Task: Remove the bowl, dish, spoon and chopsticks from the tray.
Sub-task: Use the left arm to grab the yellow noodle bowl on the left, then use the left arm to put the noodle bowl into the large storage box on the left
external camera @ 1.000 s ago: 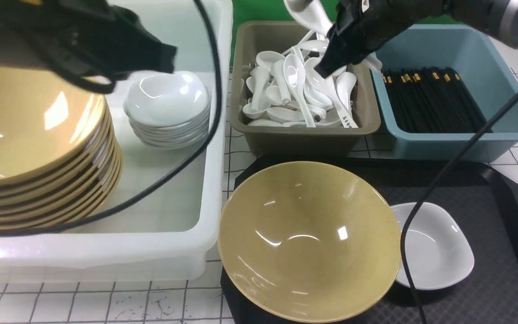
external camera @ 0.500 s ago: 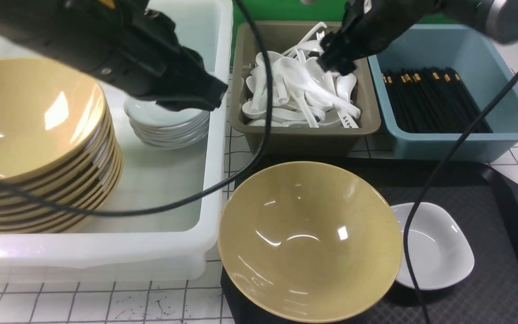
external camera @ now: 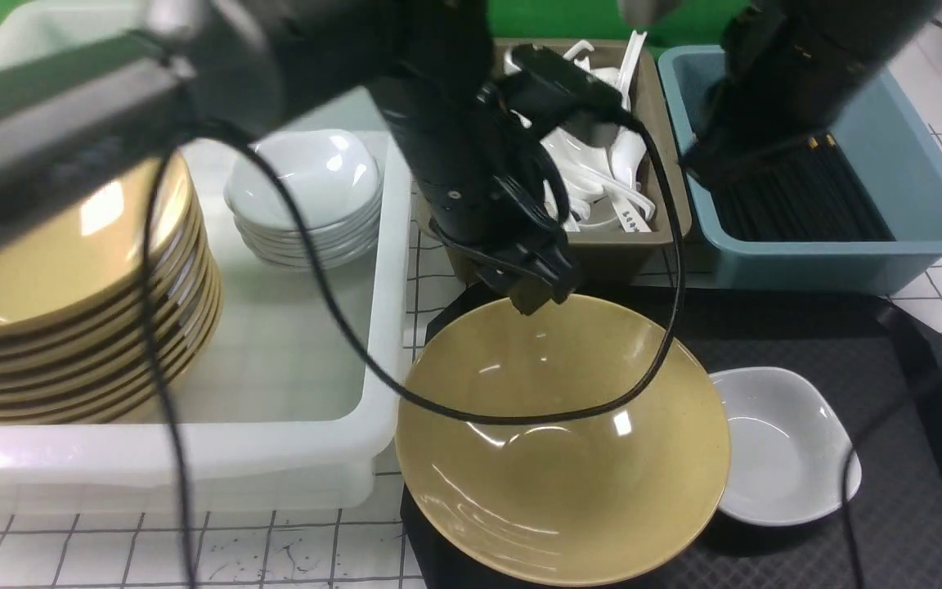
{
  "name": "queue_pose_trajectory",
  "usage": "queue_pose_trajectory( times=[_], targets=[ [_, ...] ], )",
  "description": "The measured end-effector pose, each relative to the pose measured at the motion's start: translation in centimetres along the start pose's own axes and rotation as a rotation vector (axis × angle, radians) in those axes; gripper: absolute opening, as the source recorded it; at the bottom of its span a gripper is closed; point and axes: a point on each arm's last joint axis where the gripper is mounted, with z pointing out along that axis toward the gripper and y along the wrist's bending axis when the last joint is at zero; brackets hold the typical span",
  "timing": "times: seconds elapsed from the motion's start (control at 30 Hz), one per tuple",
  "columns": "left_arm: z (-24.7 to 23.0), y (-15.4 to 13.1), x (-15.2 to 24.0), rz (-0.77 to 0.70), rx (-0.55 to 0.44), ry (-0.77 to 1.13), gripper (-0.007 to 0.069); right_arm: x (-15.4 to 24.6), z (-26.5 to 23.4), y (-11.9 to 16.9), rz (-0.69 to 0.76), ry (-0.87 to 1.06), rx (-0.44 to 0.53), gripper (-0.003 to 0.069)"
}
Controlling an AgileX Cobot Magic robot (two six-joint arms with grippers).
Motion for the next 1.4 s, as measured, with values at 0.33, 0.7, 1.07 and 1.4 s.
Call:
queue_pose_trajectory(
  times=[0.33,0.7,1.07,1.4],
  targets=[
    [5.7,1.6,-0.4,-0.044,-0.078,0.113,0.0445,6.1,-2.6,2.1,-0.048,0.038,-0.017,0.0037],
    [7.4,0.7,0.2,-0.089,0.032,0.201,0.0121,7.3,-2.0,2.4,-0.052,0.071,-0.029,0.0039],
    [-3.5,0.8,-0.1,-0.096,-0.053,-0.017,0.0006,6.5,-6.3,4.2,-0.124,-0.073,-0.012,0.0044],
    [-21.4,6.0,10.1,-0.449,-0.129,-0.415,0.0006,4.0,-13.5,11.1,-0.374,-0.354,-0.115,0.0046]
  ],
)
